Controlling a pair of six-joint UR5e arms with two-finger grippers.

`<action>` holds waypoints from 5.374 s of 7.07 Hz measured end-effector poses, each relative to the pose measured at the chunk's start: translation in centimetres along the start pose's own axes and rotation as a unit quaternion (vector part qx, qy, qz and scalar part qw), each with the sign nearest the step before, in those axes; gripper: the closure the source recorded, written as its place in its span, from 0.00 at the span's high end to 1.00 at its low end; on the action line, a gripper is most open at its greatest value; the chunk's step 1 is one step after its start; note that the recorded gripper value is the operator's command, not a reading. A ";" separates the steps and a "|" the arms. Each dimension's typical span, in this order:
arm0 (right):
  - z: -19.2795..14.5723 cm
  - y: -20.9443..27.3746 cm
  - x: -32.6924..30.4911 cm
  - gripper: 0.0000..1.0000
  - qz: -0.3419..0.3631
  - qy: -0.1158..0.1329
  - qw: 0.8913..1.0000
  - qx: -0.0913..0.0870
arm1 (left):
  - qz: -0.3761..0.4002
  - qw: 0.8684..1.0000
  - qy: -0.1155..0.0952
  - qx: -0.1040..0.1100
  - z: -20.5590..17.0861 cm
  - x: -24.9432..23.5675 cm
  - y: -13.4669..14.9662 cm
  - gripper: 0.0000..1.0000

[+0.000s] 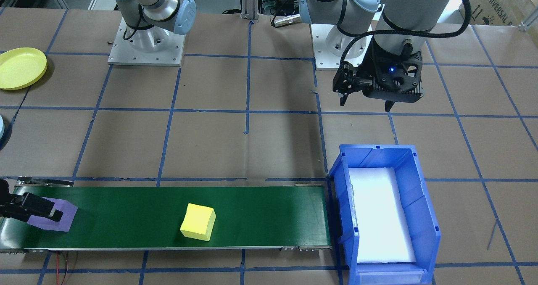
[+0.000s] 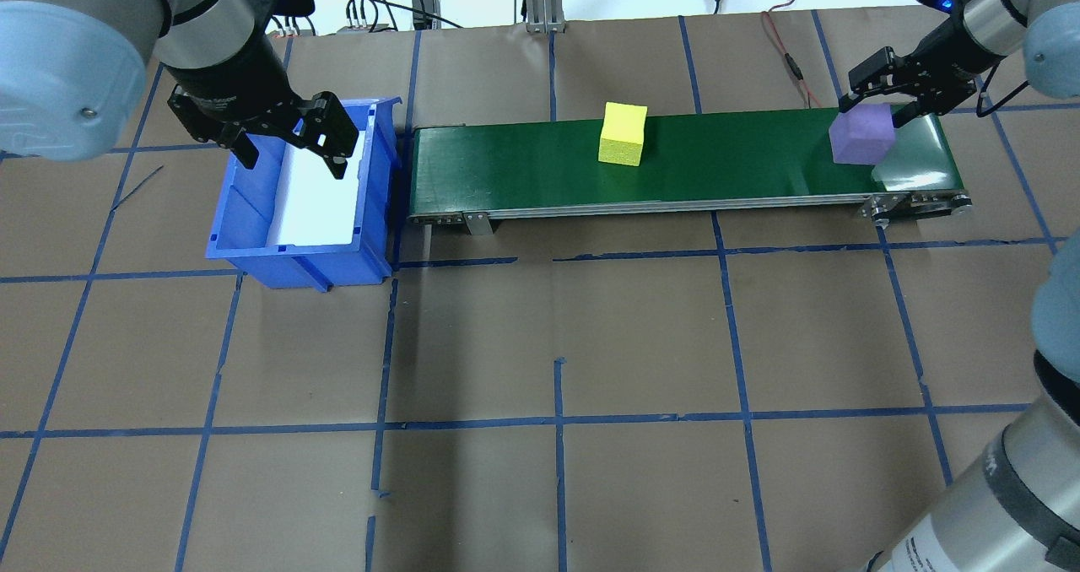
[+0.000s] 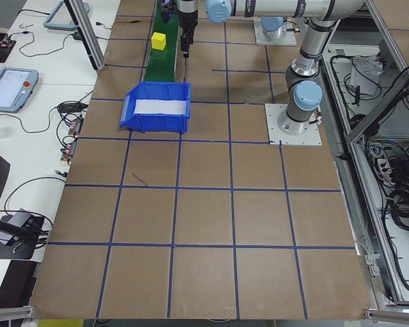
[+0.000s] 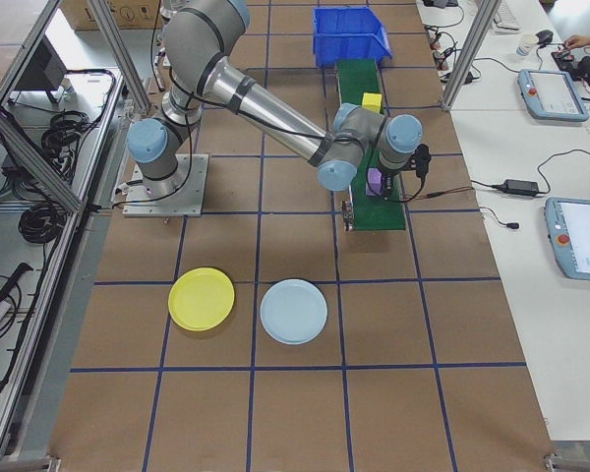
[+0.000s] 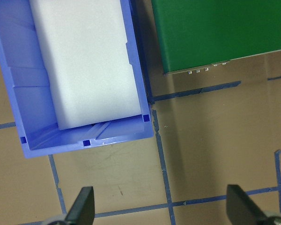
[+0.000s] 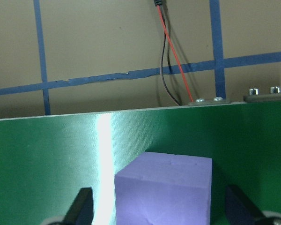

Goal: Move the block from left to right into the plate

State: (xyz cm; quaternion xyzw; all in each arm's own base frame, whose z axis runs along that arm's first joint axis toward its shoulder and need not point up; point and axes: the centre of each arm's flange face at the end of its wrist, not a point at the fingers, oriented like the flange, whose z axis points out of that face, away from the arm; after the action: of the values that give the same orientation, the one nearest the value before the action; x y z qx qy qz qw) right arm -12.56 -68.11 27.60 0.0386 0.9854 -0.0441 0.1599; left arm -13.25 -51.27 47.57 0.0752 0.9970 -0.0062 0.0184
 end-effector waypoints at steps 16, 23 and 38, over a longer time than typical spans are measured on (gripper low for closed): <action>-9.6 23.2 32.5 1.00 -0.085 0.160 0.983 -0.029 | -0.003 1.000 0.004 0.010 -0.9 0.3 0.3 1.00; -11.4 7.2 11.8 1.00 -0.081 0.128 0.988 0.019 | -0.002 1.000 0.006 0.014 -1.3 0.2 0.9 1.00; 0.6 0.0 0.4 0.38 0.082 0.023 0.993 0.077 | -0.002 1.000 0.008 -0.002 0.3 -0.1 1.3 1.00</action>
State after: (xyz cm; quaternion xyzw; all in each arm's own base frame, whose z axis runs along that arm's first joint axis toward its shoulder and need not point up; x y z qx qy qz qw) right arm -12.78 -68.10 26.93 0.1326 0.9760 -0.1056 0.1367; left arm -12.92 -50.02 47.28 0.0729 0.9973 -0.0039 0.0110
